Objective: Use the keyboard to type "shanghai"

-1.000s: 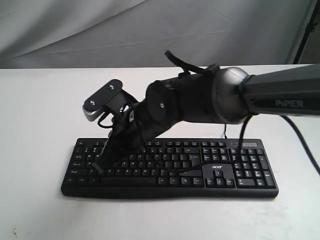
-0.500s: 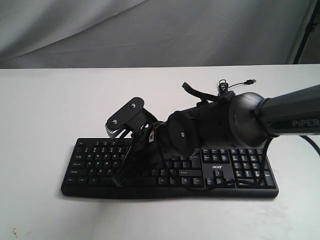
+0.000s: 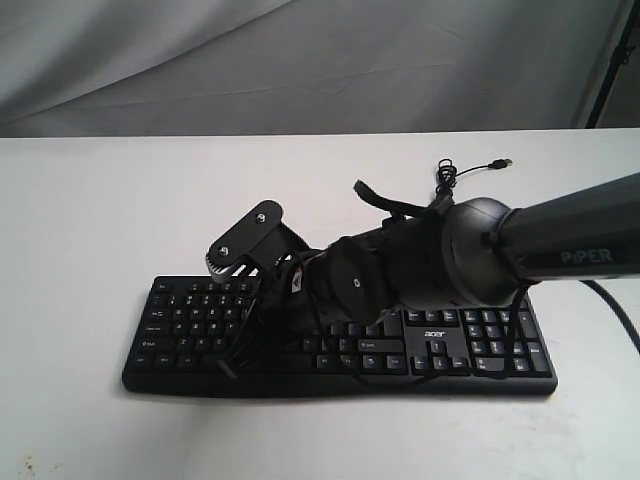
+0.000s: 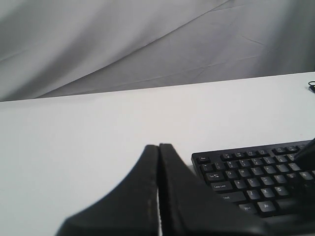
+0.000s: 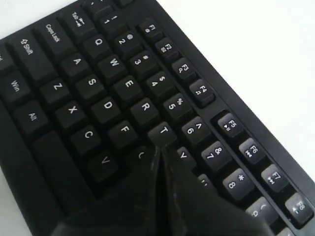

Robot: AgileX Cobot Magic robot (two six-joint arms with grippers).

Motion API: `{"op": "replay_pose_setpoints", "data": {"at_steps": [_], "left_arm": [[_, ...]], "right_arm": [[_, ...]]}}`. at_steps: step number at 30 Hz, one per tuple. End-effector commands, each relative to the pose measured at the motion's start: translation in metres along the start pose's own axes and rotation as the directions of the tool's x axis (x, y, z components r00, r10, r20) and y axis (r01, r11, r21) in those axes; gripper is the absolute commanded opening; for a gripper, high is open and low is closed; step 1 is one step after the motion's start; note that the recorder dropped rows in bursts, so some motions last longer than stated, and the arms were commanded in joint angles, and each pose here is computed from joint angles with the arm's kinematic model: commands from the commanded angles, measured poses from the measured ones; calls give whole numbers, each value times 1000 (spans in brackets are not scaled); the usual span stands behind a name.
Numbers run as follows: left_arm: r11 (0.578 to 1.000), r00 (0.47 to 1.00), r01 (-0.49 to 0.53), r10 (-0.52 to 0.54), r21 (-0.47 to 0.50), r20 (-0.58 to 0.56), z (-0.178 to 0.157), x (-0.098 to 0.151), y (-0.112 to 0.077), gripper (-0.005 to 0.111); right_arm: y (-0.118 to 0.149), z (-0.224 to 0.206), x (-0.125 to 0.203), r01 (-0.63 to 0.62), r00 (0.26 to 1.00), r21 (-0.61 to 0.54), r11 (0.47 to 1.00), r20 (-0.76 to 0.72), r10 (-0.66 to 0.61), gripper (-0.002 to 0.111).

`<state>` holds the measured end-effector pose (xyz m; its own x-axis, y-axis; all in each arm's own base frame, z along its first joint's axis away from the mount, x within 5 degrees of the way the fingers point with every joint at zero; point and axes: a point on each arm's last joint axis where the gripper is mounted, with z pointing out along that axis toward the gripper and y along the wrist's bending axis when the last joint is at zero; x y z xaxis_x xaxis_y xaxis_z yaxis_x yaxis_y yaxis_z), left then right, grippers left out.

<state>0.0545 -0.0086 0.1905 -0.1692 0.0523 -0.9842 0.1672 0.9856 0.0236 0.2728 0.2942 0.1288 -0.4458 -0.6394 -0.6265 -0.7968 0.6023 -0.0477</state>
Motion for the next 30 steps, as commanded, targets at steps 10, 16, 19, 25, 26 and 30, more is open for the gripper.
{"op": "replay_pose_setpoints", "data": {"at_steps": [10, 16, 19, 25, 26, 30], "left_arm": [[1000, 1000, -2, 2, 2, 5, 0, 1, 0, 0], [1000, 1000, -2, 2, 2, 5, 0, 1, 0, 0], [1000, 1000, -2, 2, 2, 5, 0, 1, 0, 0], [1000, 1000, -2, 2, 2, 5, 0, 1, 0, 0], [1000, 1000, -2, 2, 2, 5, 0, 1, 0, 0], [1000, 1000, -2, 2, 2, 5, 0, 1, 0, 0]], "right_arm": [[0, 10, 8, 1, 1000, 1, 1000, -22, -1, 0], [0, 10, 8, 1, 1000, 2, 1000, -21, -1, 0], [0, 10, 8, 1, 1000, 2, 1000, -21, -1, 0], [0, 10, 8, 5, 1000, 1, 1000, -24, -5, 0], [0, 10, 8, 8, 1000, 1, 1000, -24, -8, 0], [1, 10, 9, 8, 999, -2, 1000, -32, -8, 0]]}}
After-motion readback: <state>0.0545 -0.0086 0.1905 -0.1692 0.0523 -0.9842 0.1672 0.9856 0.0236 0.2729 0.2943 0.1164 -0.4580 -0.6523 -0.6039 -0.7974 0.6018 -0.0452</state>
